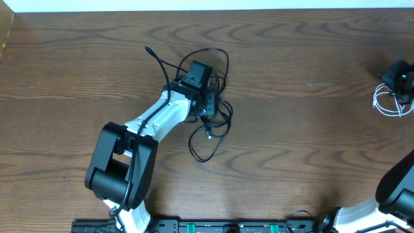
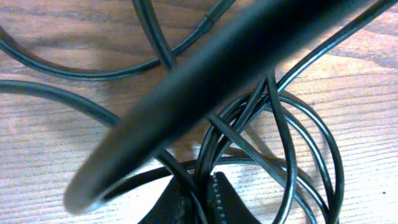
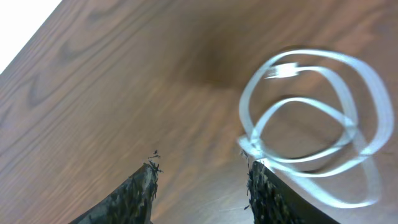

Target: Untangle cables

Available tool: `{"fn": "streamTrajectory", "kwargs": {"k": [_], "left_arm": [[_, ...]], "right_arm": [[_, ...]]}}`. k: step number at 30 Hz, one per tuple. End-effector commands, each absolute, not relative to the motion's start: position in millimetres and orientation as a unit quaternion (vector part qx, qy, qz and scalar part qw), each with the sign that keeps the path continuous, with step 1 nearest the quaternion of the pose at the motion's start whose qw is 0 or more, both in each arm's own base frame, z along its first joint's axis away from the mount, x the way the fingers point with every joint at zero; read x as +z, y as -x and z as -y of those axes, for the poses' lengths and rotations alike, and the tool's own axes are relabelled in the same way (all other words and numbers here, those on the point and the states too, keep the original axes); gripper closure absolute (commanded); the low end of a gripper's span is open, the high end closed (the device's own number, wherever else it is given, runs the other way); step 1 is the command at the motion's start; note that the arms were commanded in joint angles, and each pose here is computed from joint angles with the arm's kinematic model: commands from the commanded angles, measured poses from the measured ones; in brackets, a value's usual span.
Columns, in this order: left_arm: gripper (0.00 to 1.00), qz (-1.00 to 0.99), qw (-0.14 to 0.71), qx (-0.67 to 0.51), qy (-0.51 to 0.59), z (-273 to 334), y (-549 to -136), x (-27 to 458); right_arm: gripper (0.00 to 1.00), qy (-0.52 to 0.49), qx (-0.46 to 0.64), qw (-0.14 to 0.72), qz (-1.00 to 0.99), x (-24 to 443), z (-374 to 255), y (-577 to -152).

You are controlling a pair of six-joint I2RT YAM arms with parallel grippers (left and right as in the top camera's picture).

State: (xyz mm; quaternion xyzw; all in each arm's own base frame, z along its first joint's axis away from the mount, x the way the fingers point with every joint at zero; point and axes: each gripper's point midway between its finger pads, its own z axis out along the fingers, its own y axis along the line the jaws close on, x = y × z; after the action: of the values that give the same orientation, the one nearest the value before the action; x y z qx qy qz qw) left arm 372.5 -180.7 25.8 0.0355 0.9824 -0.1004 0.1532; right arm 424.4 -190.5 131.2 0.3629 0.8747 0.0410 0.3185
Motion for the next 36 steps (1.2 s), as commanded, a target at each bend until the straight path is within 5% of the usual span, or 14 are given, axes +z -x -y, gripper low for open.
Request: {"fn": "streamTrajectory", "kwargs": {"k": [1,10,12,13,14,25,36], "left_arm": [[0.93,-0.982,0.157,-0.096,-0.032,181,-374,22],[0.92,-0.971,0.207,-0.116,-0.029,185,-393,62],[0.74,-0.967,0.222,-0.121,-0.027,184,-396,75],[0.53,-0.964,0.233,-0.126,-0.026,184,-397,85],[0.49,-0.963,0.238,-0.127,-0.025,183,-398,90],[0.49,-0.966,0.231,-0.118,0.006,156,-395,100],[0.49,-0.963,0.166,-0.088,0.192,64,-385,78]], "right_arm": [[0.52,-0.331,0.069,0.308,-0.889,124,153,-437],[0.47,-0.242,0.095,0.27,-0.927,115,62,-445],[0.46,-0.224,0.1,0.253,-0.936,111,42,-442],[0.44,-0.206,0.104,0.238,-0.943,108,23,-437],[0.42,-0.195,0.106,0.232,-0.947,107,12,-436],[0.41,-0.058,0.148,0.201,-0.967,103,-114,-416],[0.39,0.079,0.2,0.242,-0.946,121,-237,-395]]}}
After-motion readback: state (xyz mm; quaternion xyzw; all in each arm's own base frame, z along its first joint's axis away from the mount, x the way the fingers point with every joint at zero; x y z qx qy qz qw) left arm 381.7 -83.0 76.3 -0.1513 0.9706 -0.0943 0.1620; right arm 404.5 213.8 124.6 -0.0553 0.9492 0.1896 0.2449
